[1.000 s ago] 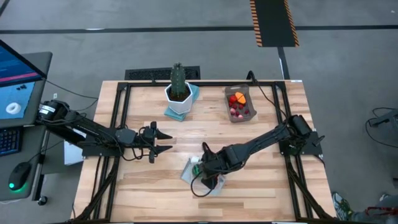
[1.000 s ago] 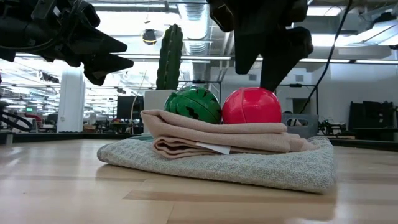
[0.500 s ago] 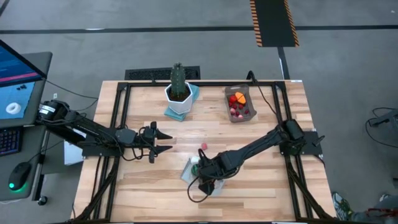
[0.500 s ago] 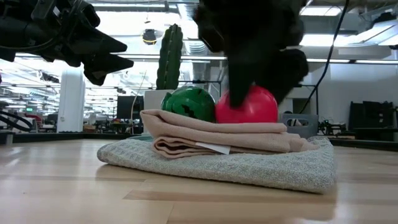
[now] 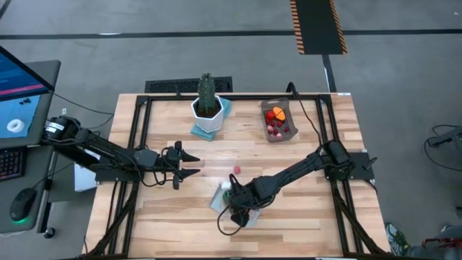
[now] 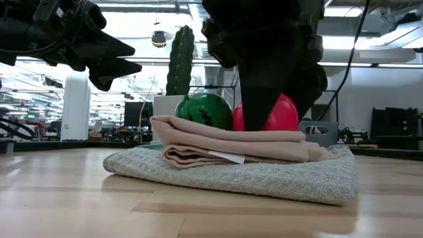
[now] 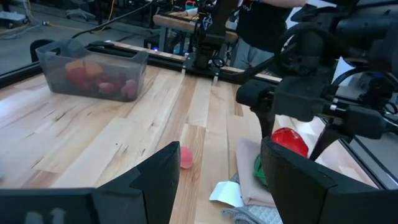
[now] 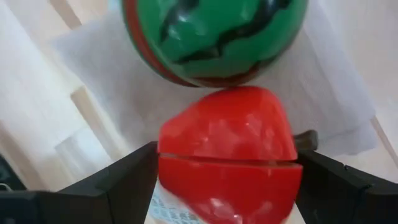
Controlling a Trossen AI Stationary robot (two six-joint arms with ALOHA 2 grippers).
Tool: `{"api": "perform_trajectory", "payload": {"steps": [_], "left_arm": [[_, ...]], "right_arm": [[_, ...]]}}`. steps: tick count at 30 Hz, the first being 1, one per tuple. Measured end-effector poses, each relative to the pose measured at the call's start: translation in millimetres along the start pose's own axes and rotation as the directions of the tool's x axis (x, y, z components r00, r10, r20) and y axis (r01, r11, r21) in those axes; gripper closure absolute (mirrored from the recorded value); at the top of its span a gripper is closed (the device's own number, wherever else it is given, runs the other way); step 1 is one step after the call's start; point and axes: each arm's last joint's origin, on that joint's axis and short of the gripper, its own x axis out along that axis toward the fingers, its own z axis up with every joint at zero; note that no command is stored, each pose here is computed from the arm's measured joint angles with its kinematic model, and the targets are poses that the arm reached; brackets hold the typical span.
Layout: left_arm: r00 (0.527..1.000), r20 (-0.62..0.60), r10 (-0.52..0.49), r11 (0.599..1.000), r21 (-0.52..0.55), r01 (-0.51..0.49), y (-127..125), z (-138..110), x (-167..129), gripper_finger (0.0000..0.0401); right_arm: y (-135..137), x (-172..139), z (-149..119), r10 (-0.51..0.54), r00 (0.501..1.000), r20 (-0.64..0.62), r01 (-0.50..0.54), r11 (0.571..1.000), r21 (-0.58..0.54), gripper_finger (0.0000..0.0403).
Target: Pick and placing Produce into tupperware
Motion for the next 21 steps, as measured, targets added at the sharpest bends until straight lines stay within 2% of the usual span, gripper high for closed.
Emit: {"api": "perform_trajectory", "payload": {"steps": [11, 21], "left_arm": [[1.000, 0.000, 0.000, 1.000, 0.000, 0.000, 0.0, 0.0, 0.0, 0.0188], [1.000, 0.000, 0.000, 1.000, 0.000, 0.000, 0.0, 0.0, 0.0, 0.0188]], "right_arm": [[-0.9, -0.3, 1.7, 0.001, 1.000, 0.002, -0.001, 1.000, 0.004, 0.0102], [-4.1, -0.4, 2.7, -0.013, 1.000, -0.012, 0.013, 1.000, 0.001, 0.0095]]}}
